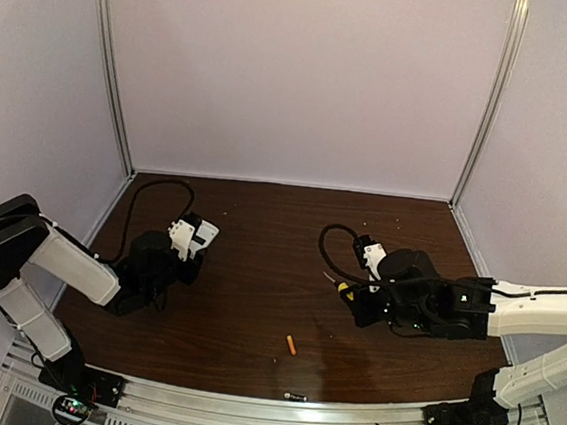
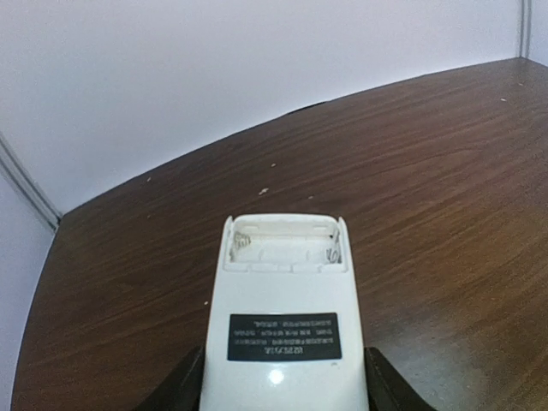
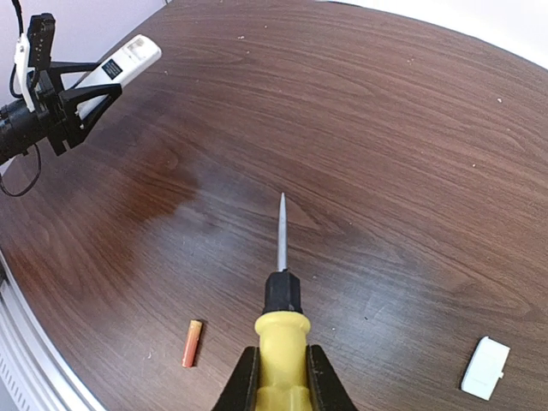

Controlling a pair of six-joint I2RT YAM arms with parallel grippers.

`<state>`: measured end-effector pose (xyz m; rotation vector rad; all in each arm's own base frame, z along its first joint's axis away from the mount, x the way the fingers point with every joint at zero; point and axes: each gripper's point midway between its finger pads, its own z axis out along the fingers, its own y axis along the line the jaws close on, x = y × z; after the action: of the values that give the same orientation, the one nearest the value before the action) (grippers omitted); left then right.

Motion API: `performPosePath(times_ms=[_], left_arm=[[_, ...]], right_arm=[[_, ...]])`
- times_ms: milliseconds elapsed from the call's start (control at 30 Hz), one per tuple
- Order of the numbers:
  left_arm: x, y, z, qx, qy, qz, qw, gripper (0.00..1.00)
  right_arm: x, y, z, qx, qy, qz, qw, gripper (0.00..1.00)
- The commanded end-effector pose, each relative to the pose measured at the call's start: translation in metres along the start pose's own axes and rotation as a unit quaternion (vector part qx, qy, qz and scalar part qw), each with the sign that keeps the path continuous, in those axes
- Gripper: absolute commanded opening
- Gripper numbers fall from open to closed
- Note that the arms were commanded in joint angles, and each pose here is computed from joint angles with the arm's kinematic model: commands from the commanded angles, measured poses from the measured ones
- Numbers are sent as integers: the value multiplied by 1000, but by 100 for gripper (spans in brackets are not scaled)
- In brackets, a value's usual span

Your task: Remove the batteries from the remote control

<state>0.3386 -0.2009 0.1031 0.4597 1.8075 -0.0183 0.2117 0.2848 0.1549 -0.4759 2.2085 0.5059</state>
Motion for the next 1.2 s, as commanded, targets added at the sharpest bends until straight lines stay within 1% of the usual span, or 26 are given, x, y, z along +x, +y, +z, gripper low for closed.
performPosePath(times_ms=[0, 167, 567, 767, 900, 1167], left_arm=[[15, 26, 3, -24, 20, -84, 996, 0], [38, 45, 14, -16, 48, -141, 989, 0], [53, 50, 23, -20, 78, -165, 983, 0], [56, 51, 24, -20, 82, -175, 981, 8], [57, 52, 24, -24, 81, -177, 980, 20], [58, 51, 25, -23, 83, -178, 980, 31]], right_arm=[[-8, -14, -3, 30, -29, 19, 999, 0], [-8, -14, -3, 32, -32, 23, 999, 0], [-5, -15, 0, 32, -29, 24, 999, 0], [-5, -15, -1, 31, -30, 25, 999, 0], [-6, -15, -2, 32, -31, 25, 999, 0], [-5, -15, -1, 33, -31, 25, 999, 0]])
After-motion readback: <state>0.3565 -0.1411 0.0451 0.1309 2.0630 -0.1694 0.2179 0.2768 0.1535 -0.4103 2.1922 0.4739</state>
